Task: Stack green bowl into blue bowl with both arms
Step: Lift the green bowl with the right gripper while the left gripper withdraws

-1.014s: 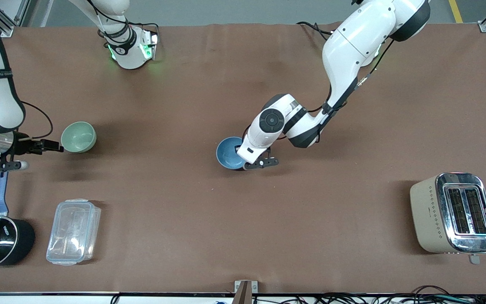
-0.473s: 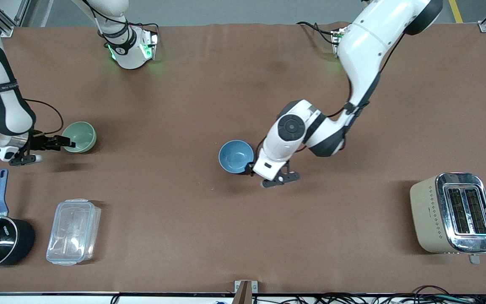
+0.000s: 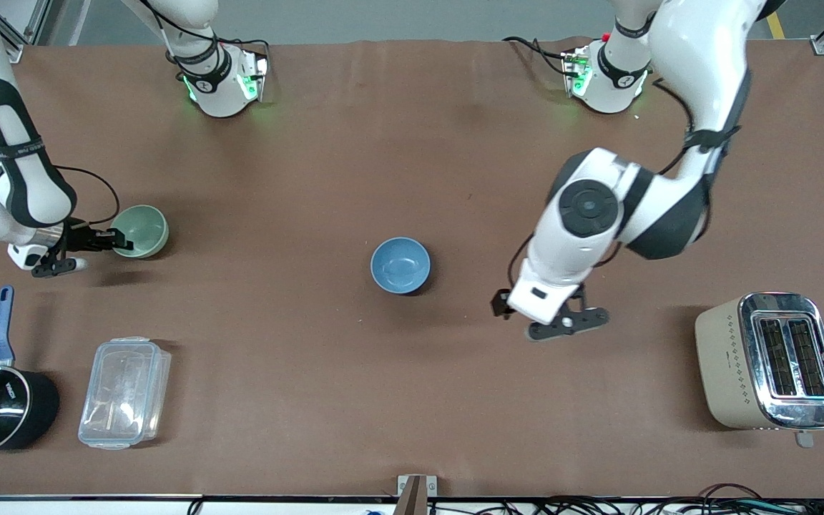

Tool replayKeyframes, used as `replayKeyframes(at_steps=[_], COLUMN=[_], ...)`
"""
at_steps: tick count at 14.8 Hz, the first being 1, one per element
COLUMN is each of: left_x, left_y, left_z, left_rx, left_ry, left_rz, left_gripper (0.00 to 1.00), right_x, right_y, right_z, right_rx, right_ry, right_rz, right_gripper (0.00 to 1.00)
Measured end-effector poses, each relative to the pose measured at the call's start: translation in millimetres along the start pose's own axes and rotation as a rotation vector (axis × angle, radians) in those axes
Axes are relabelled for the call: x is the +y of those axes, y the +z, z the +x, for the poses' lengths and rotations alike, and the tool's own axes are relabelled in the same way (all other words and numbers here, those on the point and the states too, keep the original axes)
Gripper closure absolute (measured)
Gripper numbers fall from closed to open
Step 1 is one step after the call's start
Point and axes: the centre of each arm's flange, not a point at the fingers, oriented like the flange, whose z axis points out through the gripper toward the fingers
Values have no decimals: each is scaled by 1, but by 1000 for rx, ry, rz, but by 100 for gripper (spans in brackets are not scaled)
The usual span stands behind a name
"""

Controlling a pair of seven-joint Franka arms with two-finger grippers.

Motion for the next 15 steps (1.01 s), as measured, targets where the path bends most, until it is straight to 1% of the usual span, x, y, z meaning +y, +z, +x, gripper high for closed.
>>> replayKeyframes(at_steps=[1,4,5,7,10,12,15], left_x=[-20,-78,-94,-122,-154,-172,-209], left_y=[-15,-57,-69,-93,-122,-140,-160], left_z=[10,33,37,41,41,39,37], left_rx=[7,29,32,34,24,12,-34], left_ry=[24,85,97,125,159,173,218], left_rz=[12,41,52,73,101,86,54], left_gripper=[0,0,0,0,0,0,0], right_x=[-3,-25,-35,-56,-102,-139,-206], right_y=[-4,-8,-9,-15,-34,-48,-53], right_z=[0,7,12,21,32,40,54], right_rx=[-1,3,5,2,-27,-39,-52], right_ry=[4,16,15,20,47,72,105], right_rz=[17,89,101,107,114,108,100], right_gripper=[91,91,91,91,91,91,92])
